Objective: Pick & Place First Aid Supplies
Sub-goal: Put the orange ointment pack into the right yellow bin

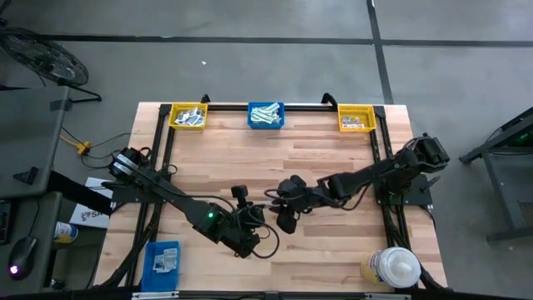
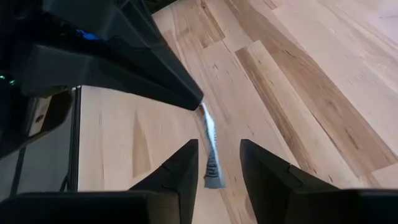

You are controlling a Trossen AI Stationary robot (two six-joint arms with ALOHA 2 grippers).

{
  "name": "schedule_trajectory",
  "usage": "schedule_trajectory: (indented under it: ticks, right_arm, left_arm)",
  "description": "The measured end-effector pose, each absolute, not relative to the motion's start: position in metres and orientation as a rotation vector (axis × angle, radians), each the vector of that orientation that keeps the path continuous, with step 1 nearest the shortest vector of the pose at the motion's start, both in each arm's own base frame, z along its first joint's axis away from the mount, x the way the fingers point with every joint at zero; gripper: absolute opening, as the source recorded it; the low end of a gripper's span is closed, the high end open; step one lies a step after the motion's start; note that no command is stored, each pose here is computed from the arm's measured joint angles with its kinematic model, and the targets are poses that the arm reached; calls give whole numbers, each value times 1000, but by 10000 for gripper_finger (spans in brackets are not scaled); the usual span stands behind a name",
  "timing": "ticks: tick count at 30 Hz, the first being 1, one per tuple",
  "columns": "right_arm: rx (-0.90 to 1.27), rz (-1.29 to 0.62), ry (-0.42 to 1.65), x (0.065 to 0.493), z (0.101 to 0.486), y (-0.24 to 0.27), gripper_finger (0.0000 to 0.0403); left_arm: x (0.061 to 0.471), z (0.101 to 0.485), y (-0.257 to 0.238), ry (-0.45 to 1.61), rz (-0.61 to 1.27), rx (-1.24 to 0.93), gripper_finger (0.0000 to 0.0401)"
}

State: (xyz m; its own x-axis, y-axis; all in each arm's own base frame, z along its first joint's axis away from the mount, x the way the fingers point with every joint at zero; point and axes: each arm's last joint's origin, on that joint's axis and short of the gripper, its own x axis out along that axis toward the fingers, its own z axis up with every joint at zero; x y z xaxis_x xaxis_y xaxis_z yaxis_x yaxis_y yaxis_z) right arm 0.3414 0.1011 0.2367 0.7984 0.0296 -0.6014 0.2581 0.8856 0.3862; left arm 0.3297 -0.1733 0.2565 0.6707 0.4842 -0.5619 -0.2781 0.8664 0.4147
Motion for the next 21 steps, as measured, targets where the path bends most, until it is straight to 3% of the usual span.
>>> schedule_trajectory:
  ticks: [5,12,21]
  right_arm:
    - [480,-100,655,343,237,95,89]
    - [475,-45,676,344,236,94,8]
    - [483,-52,676,345,236,91,2]
  left_arm:
    - [330,257,-173,716,437,307,0]
    - [330,257,-173,717,435,305,0]
    - [330,256,-173,720,431,303,2]
